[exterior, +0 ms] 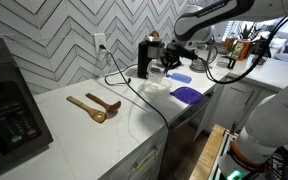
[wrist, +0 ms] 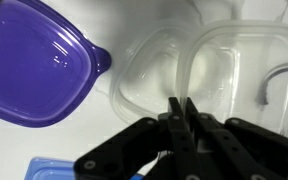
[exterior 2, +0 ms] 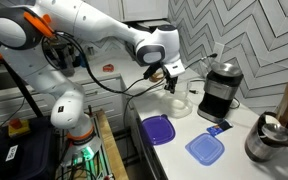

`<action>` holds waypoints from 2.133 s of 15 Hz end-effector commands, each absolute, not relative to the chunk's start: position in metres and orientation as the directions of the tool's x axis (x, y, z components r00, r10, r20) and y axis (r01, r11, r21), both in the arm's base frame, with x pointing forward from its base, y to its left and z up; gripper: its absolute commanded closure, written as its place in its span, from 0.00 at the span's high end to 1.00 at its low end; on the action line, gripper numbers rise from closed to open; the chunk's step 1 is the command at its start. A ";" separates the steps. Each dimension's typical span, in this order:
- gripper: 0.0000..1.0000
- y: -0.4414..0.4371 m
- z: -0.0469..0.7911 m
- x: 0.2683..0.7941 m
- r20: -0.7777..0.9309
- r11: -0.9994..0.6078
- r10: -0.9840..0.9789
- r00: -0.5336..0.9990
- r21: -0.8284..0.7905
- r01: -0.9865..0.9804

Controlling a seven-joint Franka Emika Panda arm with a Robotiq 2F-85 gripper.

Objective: Unstack the clear containers then place the light blue lid on top of the container on the right.

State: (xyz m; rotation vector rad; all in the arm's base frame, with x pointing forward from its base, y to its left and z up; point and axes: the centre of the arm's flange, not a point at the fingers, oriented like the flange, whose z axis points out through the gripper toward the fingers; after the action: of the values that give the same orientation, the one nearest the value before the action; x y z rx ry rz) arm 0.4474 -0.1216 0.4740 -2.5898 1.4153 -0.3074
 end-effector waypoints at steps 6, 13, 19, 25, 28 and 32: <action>0.07 -0.131 0.506 0.414 0.141 -0.527 -0.849 0.509 -0.264 -0.808; 0.02 -0.152 0.505 0.415 0.125 -0.469 -0.883 0.452 -0.260 -0.844; 0.02 -0.285 0.522 0.355 0.099 -0.151 -0.987 0.127 -0.304 -0.941; 0.02 -0.391 0.509 0.261 0.019 0.123 -0.991 -0.134 -0.294 -0.948; 0.02 -0.424 0.496 0.233 -0.006 0.198 -0.979 -0.205 -0.299 -0.934; 0.02 -0.467 0.473 0.221 -0.058 0.246 -0.969 -0.240 -0.317 -0.916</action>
State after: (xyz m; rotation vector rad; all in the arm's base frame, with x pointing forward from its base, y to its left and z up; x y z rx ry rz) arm 0.2205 -0.4305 0.4880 -1.8039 2.2802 -0.3503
